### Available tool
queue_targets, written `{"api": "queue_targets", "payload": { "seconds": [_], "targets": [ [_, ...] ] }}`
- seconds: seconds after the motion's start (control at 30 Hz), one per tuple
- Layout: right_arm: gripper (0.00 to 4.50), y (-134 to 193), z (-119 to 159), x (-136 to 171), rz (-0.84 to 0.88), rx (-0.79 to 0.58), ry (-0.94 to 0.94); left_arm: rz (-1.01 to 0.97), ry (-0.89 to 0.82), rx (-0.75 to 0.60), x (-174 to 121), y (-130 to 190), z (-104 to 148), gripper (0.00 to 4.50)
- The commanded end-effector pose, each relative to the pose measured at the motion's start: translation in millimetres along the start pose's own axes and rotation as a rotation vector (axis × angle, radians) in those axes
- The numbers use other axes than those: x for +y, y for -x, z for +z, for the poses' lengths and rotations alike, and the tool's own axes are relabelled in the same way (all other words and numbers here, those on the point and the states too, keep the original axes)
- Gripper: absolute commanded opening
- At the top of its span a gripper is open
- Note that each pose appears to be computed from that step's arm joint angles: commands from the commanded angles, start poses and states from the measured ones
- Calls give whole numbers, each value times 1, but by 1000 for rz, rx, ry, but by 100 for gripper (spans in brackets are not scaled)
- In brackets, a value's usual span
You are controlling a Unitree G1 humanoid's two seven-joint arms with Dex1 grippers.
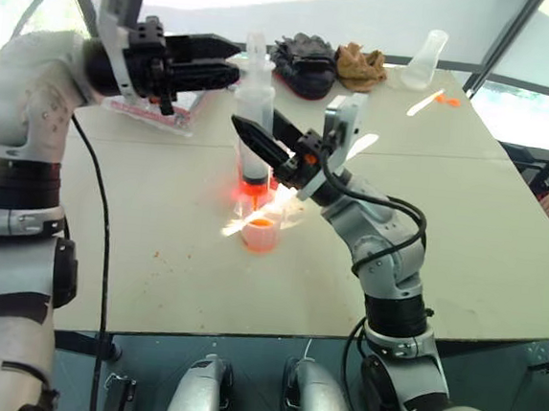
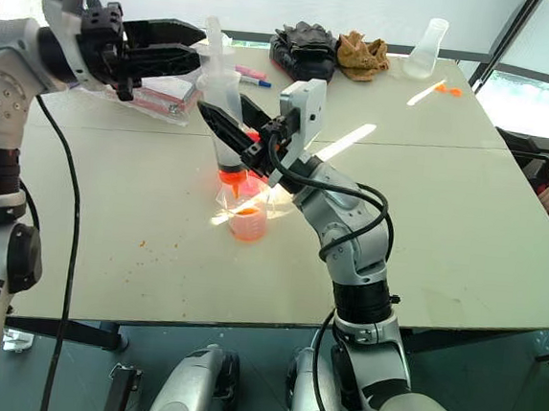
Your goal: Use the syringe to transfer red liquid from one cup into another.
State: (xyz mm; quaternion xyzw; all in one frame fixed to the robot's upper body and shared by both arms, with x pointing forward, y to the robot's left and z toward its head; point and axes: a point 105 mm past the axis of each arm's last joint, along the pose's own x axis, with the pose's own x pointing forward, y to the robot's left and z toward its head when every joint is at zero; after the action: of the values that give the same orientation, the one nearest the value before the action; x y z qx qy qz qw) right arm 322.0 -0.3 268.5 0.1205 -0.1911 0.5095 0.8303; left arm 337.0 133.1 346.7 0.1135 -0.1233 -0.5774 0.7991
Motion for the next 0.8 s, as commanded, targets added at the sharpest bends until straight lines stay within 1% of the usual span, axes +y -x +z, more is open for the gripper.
{"api": "queue_targets", "payload": {
  "seconds": [0.03,0.17,0.43,0.57,0.7,0.8],
  "targets": [
    [146,-4,4,3,22,-19,34,-7,-73,-52,0,0,23,190],
    [146,-3,1,1,18,-12,39,-8,-83,-53,3,1,25,190],
    [146,-3,3,-2,7,-20,46,-3,-76,10,5,18,21,190],
    [146,-4,0,-2,12,-15,42,20,-83,-8,7,24,29,190],
    [146,-4,-2,-1,21,-10,43,22,-85,-36,8,20,34,190],
    [146,-5,-4,1,30,-5,43,0,-115,-29,8,6,26,190]
  ]
}}
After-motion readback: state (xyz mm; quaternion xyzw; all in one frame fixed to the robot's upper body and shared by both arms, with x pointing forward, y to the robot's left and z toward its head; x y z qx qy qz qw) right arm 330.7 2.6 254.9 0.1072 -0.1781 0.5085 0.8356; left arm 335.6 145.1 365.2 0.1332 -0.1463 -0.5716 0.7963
